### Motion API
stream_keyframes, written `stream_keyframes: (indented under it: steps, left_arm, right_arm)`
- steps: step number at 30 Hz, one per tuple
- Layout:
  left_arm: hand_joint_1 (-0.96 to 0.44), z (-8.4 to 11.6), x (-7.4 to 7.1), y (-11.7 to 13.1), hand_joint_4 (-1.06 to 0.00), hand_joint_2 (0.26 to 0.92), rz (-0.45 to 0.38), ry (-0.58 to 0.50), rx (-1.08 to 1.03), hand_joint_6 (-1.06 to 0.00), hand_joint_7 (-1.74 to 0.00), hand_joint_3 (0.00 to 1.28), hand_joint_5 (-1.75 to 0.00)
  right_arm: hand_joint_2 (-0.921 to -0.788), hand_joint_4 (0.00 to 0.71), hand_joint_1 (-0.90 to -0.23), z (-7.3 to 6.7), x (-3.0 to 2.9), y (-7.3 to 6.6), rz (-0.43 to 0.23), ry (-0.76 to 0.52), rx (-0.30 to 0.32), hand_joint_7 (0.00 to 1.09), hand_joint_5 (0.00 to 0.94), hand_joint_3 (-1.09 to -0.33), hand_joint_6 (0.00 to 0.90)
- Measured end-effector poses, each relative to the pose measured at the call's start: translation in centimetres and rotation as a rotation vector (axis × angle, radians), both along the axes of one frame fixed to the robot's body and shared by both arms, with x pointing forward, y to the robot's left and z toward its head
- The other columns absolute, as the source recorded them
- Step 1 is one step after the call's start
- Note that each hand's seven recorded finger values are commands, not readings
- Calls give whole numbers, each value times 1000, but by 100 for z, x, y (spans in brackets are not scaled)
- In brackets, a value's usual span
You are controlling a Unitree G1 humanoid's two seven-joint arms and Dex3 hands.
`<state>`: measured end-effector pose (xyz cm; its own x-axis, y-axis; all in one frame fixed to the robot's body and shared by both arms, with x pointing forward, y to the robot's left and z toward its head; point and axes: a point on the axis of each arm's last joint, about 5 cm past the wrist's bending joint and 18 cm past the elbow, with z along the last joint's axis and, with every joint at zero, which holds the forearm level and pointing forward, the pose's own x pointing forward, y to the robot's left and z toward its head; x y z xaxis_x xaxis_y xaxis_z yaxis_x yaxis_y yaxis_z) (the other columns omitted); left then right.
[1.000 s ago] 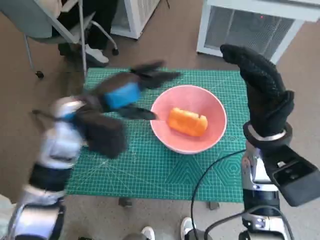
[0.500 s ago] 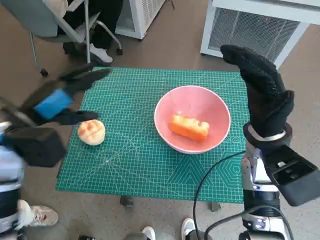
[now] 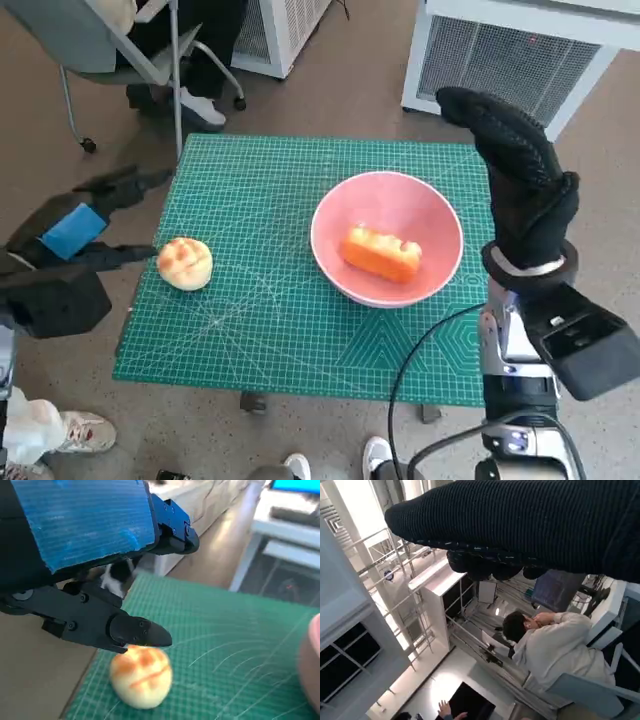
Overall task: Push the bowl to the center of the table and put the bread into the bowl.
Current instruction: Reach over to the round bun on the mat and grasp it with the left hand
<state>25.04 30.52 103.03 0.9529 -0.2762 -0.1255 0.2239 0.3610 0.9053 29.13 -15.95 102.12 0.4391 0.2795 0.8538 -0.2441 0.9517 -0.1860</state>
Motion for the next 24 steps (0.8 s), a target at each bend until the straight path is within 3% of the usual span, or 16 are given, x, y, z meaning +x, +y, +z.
stream_keyframes:
  steps: [16,21,24]
  left_arm:
    - [-241,-393,257,-116,-303,873,69,205,19,-404,-101,0,-18]
    - [-218,-515,353,-189,-360,874,91,259,45,-445,-117,1,-35]
    - [-201,-572,390,-227,-457,877,97,282,59,-494,-139,2,-55]
  right_arm:
    - [-921,-1,-594,31,35,0,28,-13,-5,590,436,-835,-1]
    - [-921,-1,-597,34,34,-5,32,-15,-7,590,436,-834,-1]
    - [-921,-1,-596,41,31,-12,32,-19,-9,598,438,-839,-1]
